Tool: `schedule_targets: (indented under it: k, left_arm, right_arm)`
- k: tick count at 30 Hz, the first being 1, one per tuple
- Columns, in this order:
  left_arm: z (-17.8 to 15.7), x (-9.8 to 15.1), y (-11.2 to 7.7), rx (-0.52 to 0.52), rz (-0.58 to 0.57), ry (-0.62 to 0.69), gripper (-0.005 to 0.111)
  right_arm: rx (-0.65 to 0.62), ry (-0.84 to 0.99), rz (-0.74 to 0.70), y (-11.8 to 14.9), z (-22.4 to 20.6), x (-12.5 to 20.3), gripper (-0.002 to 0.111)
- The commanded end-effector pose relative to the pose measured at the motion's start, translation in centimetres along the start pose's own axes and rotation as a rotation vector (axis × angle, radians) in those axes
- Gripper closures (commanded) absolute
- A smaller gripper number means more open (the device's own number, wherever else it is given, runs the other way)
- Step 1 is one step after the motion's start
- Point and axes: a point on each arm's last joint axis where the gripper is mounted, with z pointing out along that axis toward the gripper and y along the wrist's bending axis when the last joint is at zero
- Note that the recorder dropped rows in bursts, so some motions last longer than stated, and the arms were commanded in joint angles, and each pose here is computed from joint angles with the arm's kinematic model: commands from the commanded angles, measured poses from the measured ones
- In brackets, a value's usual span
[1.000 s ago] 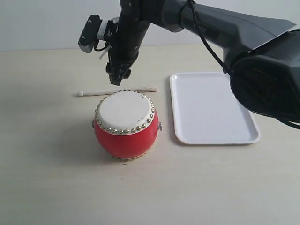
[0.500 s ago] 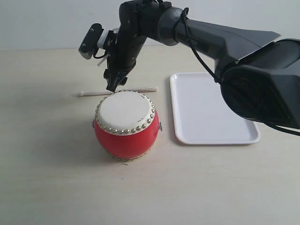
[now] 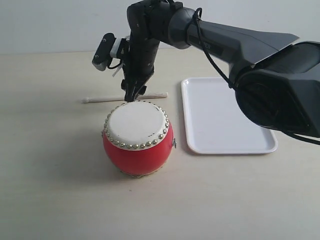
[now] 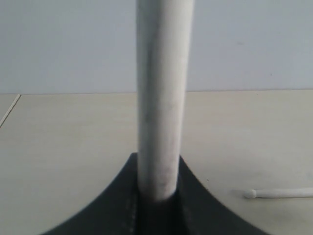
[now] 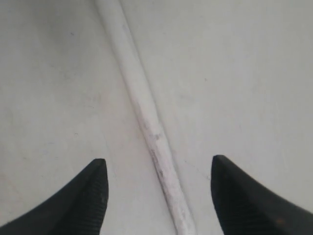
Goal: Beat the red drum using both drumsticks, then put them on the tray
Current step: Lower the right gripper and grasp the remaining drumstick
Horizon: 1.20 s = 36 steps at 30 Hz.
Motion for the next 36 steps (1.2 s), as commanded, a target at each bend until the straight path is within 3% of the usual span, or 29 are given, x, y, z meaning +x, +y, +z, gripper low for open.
schedule_targets:
  k: [1, 13, 36]
  left_arm:
    - [-0.1, 0.0, 0.1, 0.0, -0.005, -0.005, 0.107]
    - [-0.1, 0.0, 0.1, 0.0, -0.005, -0.005, 0.107]
    - [-0.1, 0.0, 0.1, 0.0, -0.005, -0.005, 0.107]
  right_arm:
    - [0.008, -0.013, -0.013, -0.1, 0.0, 0.0, 0.05]
    - [-0.02, -0.009, -0.043, 0.5, 2.5, 0.3, 0.05]
    - [-0.02, -0.01, -0.13, 0.6, 3.4, 0.5, 0.056]
